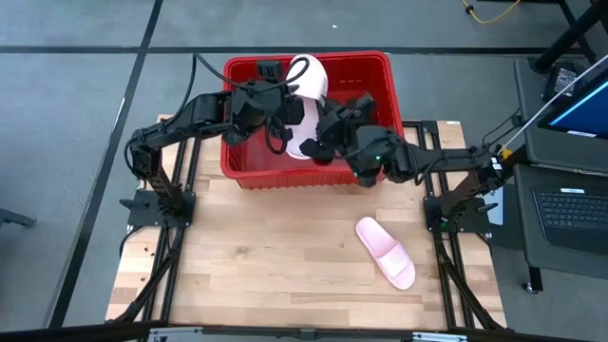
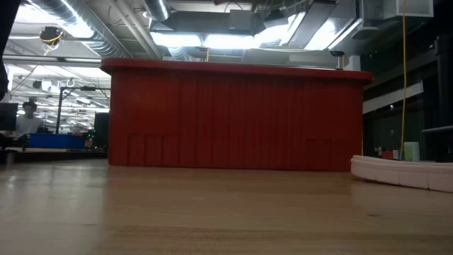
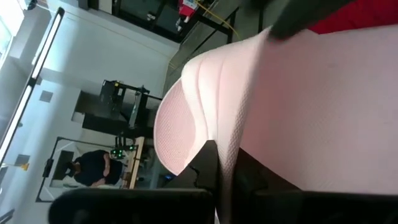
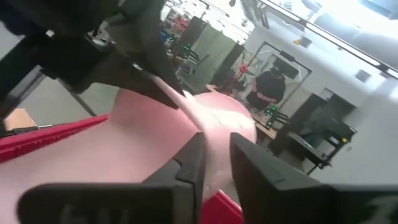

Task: Pick and place slides into bin
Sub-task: Put the left pink slide into the bin

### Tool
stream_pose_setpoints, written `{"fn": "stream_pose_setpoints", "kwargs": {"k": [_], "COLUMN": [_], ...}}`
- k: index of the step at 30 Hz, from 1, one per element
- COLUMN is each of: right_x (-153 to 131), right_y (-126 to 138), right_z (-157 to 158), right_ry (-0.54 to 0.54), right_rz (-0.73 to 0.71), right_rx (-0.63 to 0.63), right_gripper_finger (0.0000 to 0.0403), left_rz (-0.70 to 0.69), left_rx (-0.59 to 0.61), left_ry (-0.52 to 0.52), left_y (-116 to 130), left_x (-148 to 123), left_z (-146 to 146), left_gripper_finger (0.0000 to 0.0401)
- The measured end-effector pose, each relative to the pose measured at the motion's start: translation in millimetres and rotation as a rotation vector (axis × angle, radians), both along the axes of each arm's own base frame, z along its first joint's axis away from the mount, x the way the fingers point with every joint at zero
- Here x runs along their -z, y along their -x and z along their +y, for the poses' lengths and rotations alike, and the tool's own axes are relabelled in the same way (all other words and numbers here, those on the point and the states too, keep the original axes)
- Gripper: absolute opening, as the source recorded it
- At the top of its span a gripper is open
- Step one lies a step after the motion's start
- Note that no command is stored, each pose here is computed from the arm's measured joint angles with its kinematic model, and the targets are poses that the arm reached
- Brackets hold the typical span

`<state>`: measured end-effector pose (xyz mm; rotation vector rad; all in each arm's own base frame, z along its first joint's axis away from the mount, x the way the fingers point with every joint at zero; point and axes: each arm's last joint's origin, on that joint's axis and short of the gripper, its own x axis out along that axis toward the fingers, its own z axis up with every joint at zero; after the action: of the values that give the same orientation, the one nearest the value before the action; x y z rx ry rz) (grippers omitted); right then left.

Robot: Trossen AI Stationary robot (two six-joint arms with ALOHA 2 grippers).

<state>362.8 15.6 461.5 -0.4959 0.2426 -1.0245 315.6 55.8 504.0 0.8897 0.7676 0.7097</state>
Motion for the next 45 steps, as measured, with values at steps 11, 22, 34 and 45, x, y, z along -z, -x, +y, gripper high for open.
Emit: {"fn": "stream_pose_setpoints", "kwargs": {"k": [11,22,34,45], "right_x": [0,1,19,38], "right_y": [7,17,38,82], "right_z": [33,63,70,41], "right_ry": [-0.001,-0.02,-0.199,-0.357], "right_rz": [0.027,0.021,-0.053,0.055], "right_rx": [0.063,0.127,-0.097,0.008], "right_gripper_finger": [0.0139,0.0026,0.0003,0.0002], "left_rz": [-0.028,-0.039,-0.04,-0.114], "left_rx": [0.01,-0.003,-0.028,-0.066], "left_ry": [0.052,0.074,0.23,0.318], "left_y": [6,8,17,13], "left_x": [-1,-1,11,18], "left_z": [22,34,48,71], "left_gripper_finger": [0.0005,0.0005,0.0004,0.0004]}}
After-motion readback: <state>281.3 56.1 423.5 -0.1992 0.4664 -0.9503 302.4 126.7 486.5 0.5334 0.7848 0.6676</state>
